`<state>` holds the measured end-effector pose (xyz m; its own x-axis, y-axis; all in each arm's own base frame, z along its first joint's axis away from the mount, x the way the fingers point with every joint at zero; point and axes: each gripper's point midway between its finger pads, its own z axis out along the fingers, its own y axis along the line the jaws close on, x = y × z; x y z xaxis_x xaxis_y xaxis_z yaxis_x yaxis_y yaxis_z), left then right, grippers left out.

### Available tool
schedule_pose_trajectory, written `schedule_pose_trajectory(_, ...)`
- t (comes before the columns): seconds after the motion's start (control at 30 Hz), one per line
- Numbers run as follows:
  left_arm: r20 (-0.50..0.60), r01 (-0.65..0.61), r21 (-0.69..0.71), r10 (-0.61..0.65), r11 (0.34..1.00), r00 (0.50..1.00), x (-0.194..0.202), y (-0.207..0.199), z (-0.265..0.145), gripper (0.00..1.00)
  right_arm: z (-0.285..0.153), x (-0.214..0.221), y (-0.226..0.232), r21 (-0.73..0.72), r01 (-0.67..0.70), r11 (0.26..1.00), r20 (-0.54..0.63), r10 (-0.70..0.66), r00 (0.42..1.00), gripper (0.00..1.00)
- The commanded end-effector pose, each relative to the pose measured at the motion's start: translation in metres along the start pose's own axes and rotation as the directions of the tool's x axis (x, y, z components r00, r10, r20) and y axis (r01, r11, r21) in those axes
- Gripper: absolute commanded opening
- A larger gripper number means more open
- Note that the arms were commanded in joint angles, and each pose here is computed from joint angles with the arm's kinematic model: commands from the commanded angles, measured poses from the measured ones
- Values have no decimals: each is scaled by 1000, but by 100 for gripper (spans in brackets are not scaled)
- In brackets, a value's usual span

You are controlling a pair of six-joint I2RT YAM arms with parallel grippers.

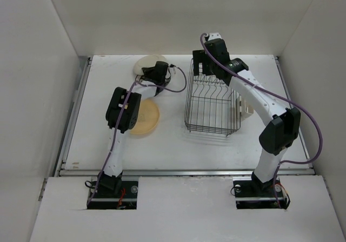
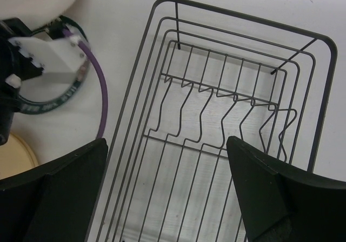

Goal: Unload the plates from the dish rack

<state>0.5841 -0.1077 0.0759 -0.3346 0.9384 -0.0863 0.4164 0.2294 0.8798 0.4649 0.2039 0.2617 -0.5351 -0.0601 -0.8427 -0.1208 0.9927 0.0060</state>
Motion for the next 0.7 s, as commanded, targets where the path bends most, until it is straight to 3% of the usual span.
schedule_pose_trajectory(0.0, 11, 51, 4, -51, 999, 999, 0, 16, -11, 3, -7, -25, 0, -5, -9, 1000, 70, 9, 998, 96)
schedule_pose_trajectory(0.43, -24, 238, -216, -249, 947, 968, 6, 102, -44, 0, -12, -30, 4, -37, -12, 999, 81, 15, 997, 96)
schedule_pose_trajectory(0.6, -31, 373, -318, -402, 872, 915, 24, 160, -55, 0, -20, -28, 2, -41, -21, 999, 81, 25, 996, 96)
schedule_pose_trajectory(0.67, 3, 485, -332, -513, 809, 858, 33, 184, -71, 0, -22, -25, 5, -63, -19, 998, 73, 23, 997, 96)
